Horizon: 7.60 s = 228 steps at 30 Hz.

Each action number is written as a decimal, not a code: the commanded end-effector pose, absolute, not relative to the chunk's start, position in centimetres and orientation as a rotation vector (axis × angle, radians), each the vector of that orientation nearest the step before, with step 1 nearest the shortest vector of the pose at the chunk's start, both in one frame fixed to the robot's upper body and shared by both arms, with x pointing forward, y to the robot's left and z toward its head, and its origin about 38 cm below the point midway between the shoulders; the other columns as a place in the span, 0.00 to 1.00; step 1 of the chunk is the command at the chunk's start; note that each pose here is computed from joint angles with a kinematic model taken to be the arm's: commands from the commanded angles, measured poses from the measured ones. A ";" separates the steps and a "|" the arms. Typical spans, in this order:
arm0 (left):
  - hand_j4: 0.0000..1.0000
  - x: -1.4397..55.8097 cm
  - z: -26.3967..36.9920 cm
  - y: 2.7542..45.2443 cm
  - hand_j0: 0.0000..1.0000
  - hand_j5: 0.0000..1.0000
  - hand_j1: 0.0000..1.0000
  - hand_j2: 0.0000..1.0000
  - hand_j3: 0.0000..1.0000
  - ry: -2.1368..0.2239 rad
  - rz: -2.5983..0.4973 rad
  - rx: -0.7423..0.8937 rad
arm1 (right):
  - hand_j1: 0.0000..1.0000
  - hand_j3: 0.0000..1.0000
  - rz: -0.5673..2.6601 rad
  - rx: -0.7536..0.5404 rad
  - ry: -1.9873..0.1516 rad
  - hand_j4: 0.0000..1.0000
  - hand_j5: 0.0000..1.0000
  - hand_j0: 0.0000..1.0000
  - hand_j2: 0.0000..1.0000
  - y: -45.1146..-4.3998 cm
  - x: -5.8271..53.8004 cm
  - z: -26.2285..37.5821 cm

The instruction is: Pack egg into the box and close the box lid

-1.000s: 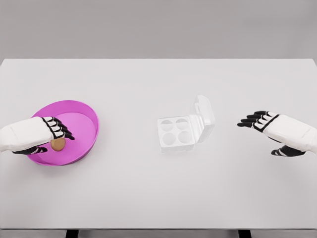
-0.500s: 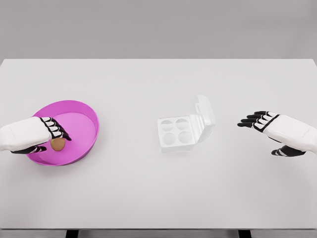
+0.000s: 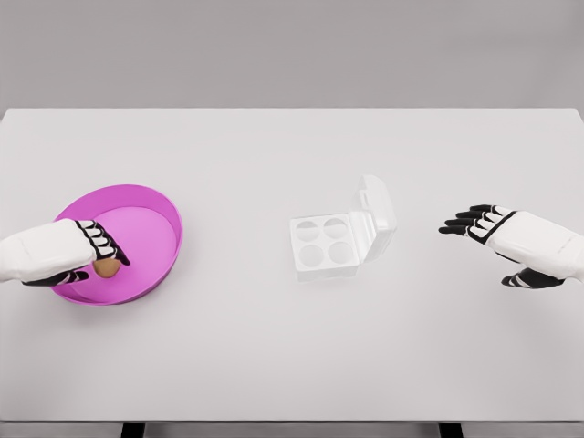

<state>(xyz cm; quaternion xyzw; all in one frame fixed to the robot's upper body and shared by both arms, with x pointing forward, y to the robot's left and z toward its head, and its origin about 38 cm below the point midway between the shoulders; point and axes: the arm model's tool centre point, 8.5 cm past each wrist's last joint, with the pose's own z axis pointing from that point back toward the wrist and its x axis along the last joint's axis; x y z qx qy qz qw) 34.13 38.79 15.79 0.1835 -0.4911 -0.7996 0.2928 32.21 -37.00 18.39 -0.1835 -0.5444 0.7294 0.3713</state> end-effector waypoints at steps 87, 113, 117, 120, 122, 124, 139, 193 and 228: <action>0.42 35.6 17.7 35.3 0.42 0.42 0.42 0.42 0.42 -1.487 -2.086 0.515 | 1.00 1.00 1.889 -0.445 -1.371 1.00 1.00 1.00 1.00 -36.6 33.7 17.6; 0.41 36.4 18.8 29.9 0.41 0.41 0.41 0.41 0.41 -1.706 -2.029 0.482 | 1.00 1.00 1.941 -0.412 -1.375 1.00 1.00 1.00 1.00 -34.9 34.6 17.2; 0.40 36.4 18.6 28.6 0.40 0.40 0.40 0.40 0.40 -1.746 -2.014 0.462 | 1.00 1.00 1.944 -0.414 -1.371 1.00 1.00 1.00 1.00 -35.0 34.6 17.3; 0.40 36.5 18.5 28.0 0.40 0.40 0.40 0.40 0.40 -1.767 -2.003 0.454 | 1.00 1.00 1.944 -0.414 -1.371 1.00 1.00 1.00 1.00 -35.0 34.6 17.3; 0.40 36.7 18.7 27.4 0.40 0.40 0.40 0.40 0.40 -1.789 -1.995 0.454 | 1.00 1.00 1.944 -0.414 -1.371 1.00 1.00 1.00 1.00 -35.0 34.6 17.3; 0.40 36.8 18.8 27.1 0.40 0.40 0.40 0.40 0.40 -1.803 -1.988 0.450 | 1.00 1.00 1.946 -0.416 -1.371 1.00 1.00 1.00 1.00 -35.0 34.6 17.3; 0.40 36.7 18.5 23.9 0.40 0.40 0.40 0.40 0.40 -1.899 -1.945 0.397 | 1.00 1.00 1.948 -0.413 -1.371 1.00 1.00 1.00 1.00 -34.9 34.5 17.3; 0.40 36.7 16.4 15.2 0.40 0.40 0.40 0.40 0.40 -2.043 -1.925 0.365 | 1.00 1.00 1.955 -0.411 -1.377 1.00 1.00 1.00 1.00 -34.7 34.3 17.4; 0.47 37.4 14.1 11.4 0.47 0.47 0.47 0.47 0.47 -2.018 -1.946 0.391 | 1.00 1.00 1.961 -0.412 -1.378 1.00 1.00 1.00 1.00 -34.6 34.2 17.5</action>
